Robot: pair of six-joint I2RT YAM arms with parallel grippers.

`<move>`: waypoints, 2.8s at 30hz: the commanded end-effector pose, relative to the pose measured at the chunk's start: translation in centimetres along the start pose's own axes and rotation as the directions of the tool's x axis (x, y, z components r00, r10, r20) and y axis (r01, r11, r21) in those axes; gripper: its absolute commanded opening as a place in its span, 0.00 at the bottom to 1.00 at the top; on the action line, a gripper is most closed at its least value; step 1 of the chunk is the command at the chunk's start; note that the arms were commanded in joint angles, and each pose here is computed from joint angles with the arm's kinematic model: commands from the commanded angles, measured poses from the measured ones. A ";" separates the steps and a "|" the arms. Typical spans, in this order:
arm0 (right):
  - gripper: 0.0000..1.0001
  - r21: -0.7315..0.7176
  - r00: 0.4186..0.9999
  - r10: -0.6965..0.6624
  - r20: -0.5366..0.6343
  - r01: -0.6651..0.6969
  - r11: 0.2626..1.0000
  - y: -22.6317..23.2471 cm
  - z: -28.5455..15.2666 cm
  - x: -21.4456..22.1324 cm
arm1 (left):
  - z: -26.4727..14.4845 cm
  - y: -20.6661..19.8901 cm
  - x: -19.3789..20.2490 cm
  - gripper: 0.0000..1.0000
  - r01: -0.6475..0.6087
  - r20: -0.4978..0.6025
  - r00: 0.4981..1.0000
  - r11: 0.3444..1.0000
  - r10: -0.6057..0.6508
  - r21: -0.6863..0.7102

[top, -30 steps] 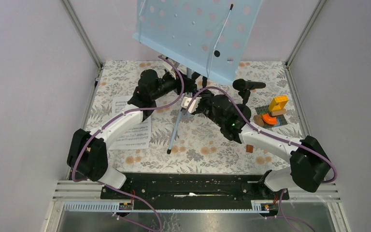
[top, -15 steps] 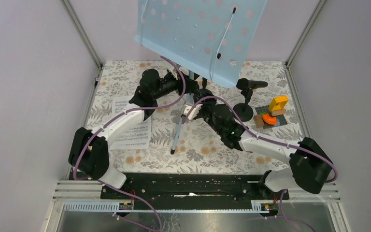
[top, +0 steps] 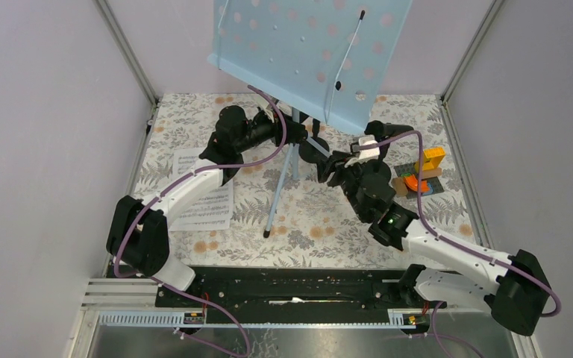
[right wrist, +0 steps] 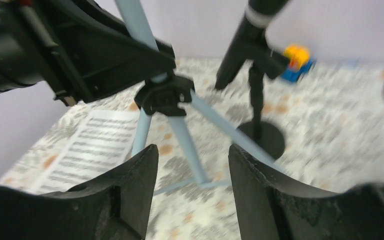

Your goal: Pack up the instrument practice props

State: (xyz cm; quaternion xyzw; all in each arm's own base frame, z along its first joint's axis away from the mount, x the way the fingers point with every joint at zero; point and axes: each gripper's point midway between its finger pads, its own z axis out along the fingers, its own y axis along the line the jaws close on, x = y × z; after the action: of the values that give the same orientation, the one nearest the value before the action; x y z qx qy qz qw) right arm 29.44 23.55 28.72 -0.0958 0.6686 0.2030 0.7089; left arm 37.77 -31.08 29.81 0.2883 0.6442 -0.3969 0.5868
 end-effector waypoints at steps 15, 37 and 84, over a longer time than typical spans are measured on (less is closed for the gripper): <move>0.52 0.166 0.220 0.972 0.083 -0.965 0.204 1.7 2.9 2.3 | -0.2 0.3 1.5 0.00 0.104 -0.056 0.993 0.994 -0.105 -0.017; 0.45 0.009 -0.122 0.991 0.063 -0.992 -0.123 2.1 7.4 1.4 | 0.1 -0.1 1.6 0.00 0.123 -0.061 0.991 0.992 -0.122 0.006; 0.00 -0.318 0.992 0.117 -0.054 -0.128 0.940 5.6 7.8 6.0 | 0.4 0.2 1.9 0.00 0.143 -0.066 0.987 0.990 -0.143 -0.001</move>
State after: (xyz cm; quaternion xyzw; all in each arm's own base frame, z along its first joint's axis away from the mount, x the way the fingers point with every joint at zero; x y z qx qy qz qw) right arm 35.63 30.53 25.34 -0.0575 0.6217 0.4015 0.6700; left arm 38.10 -30.55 29.73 0.2867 0.6461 -0.3995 0.5838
